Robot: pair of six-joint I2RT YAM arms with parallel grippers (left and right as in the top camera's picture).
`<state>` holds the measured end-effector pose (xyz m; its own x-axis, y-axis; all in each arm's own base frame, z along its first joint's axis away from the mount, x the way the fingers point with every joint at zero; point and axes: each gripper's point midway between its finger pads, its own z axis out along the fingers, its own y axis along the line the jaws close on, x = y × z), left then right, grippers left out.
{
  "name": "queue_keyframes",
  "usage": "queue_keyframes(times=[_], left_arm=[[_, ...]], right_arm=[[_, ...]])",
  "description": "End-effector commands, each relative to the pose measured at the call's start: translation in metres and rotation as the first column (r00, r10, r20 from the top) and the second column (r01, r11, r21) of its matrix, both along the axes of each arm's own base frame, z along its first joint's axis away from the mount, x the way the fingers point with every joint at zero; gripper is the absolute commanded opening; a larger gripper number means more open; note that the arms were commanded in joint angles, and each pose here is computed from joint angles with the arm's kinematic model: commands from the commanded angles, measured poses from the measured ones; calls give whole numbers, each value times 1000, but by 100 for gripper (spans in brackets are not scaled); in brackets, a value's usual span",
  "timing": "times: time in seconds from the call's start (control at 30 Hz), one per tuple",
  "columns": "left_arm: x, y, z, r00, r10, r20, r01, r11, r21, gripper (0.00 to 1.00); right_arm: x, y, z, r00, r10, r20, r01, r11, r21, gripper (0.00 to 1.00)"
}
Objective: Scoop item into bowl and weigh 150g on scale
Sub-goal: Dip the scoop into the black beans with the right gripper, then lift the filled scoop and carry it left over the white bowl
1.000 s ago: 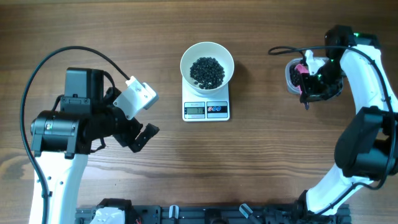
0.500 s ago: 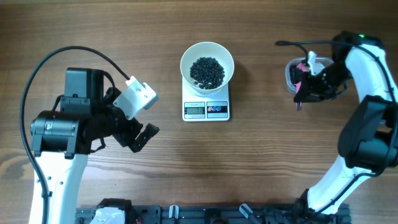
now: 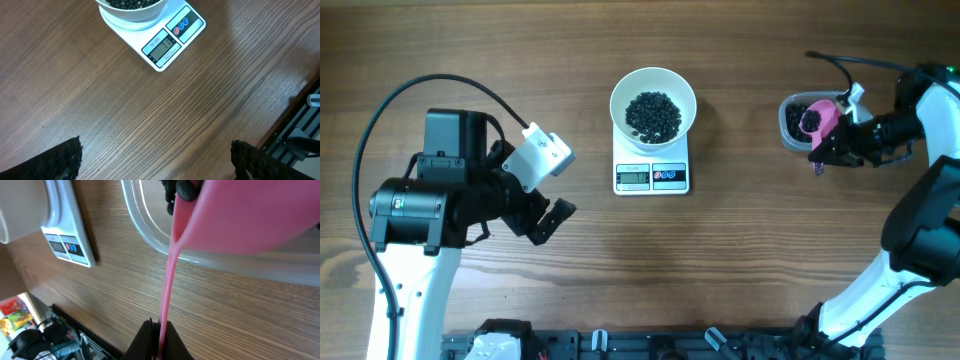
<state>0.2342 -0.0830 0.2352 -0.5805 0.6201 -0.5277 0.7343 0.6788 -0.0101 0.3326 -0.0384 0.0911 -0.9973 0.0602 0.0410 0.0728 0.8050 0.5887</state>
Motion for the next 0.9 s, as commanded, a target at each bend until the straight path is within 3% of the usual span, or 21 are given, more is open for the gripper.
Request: queue_keyframes(times=[0.0,0.5,0.87], left_arm=[[-1,-2,5,1000,1,12,0,1000,-23,100],[-1,-2,5,1000,1,12,0,1000,-23,100],[-1,-2,5,1000,1,12,0,1000,-23,100]], right_arm=[[7,1,5,998,-6,66,0,996,94,4],[15,31,45,982,-35,183,-23,952,305,5],[14,95,87,948,98,303,-185,945,271,5]])
